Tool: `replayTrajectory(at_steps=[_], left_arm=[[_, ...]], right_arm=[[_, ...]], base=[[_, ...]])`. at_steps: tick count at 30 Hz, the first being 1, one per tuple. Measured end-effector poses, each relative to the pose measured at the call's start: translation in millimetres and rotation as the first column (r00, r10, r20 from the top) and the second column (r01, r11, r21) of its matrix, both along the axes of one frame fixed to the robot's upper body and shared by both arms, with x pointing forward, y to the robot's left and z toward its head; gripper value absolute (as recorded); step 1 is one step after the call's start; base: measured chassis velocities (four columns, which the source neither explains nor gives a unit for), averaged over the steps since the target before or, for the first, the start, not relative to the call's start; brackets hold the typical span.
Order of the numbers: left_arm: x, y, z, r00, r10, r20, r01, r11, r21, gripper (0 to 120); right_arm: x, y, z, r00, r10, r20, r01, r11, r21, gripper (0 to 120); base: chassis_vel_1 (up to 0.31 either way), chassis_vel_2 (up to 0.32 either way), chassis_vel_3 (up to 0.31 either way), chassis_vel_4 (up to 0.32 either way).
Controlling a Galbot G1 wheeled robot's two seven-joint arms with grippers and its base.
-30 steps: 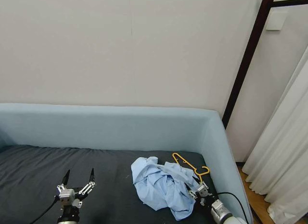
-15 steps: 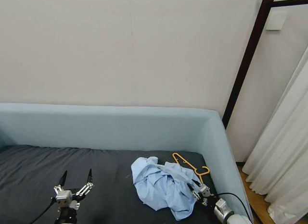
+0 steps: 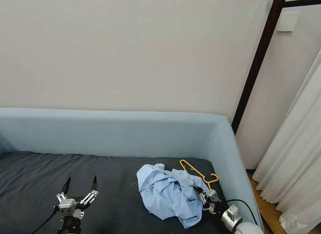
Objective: Pick up the clothes from the sofa and hang them on the clothes hanger.
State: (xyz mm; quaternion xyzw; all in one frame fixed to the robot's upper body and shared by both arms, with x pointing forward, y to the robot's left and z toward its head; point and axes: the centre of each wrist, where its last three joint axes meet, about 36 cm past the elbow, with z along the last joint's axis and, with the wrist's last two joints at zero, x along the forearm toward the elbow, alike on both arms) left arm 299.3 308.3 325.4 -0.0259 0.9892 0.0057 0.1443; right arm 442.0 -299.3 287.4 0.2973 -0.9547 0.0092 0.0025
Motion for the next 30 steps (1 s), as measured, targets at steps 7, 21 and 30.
replayTrajectory(at_steps=[7,21,30], left_arm=[[10.4,-17.3,-14.8,0.989,-0.150,0.002,0.149,0.985,-0.081,100],[53.1,-17.9,-84.9,0.918,-0.379,-0.115,0.389,0.917,0.087,100],[91.9,-13.6,-117.3,0.892,-0.413,-0.184,0.439,0.889,0.133,100]], right_arm=[[-6.2,26.3,54.8,0.994,0.077,0.081,-0.086,0.990,0.108,0],[5.8,69.6,103.4,0.968,0.177,0.178,-0.211,0.956,0.201,0],[29.8,82.8,134.6,0.948,0.205,0.242,-0.262,0.936,0.236,0]], base=[[0.000,0.000,0.000,0.000],[0.000,0.000,0.000,0.000],[0.000,0.000,0.000,0.000]])
